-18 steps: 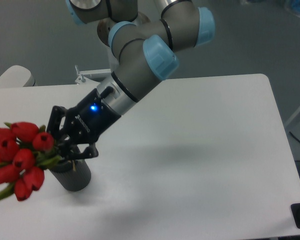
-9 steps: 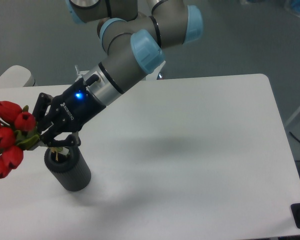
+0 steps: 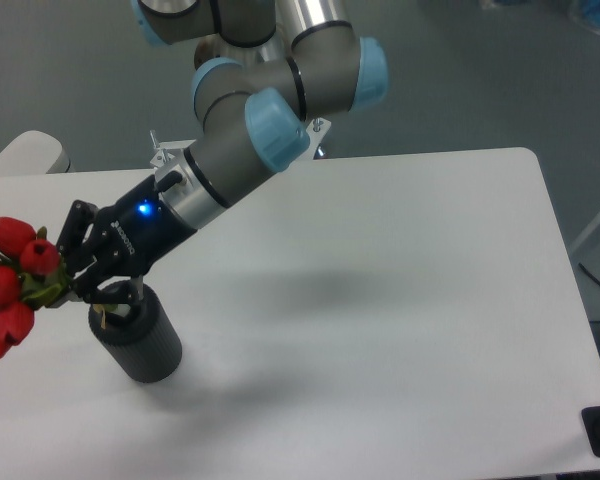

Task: Insert the flowers into the vase
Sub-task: 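Lower the tulip stems into the black vase opening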

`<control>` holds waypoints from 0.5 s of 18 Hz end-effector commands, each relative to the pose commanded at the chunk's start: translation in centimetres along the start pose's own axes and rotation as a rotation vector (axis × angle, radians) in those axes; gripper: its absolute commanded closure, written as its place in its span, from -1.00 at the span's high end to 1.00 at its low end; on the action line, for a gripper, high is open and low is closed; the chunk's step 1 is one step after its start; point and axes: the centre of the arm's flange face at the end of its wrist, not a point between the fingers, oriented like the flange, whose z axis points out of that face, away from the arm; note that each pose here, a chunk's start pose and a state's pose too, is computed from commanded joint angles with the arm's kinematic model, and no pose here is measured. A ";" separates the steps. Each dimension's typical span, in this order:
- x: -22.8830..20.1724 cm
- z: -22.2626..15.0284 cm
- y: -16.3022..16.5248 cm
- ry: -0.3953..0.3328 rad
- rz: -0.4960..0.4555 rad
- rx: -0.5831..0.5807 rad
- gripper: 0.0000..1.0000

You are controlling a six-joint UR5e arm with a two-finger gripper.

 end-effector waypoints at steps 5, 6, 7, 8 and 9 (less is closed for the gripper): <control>0.3 0.8 3.4 0.020 0.025 -0.014 -0.92; 0.2 0.9 3.7 0.021 0.024 -0.015 -0.92; 0.2 1.0 4.1 0.023 0.019 -0.017 -0.92; 0.0 1.0 4.4 0.024 0.013 -0.018 -0.91; -0.2 0.9 4.5 0.021 0.011 -0.019 -0.91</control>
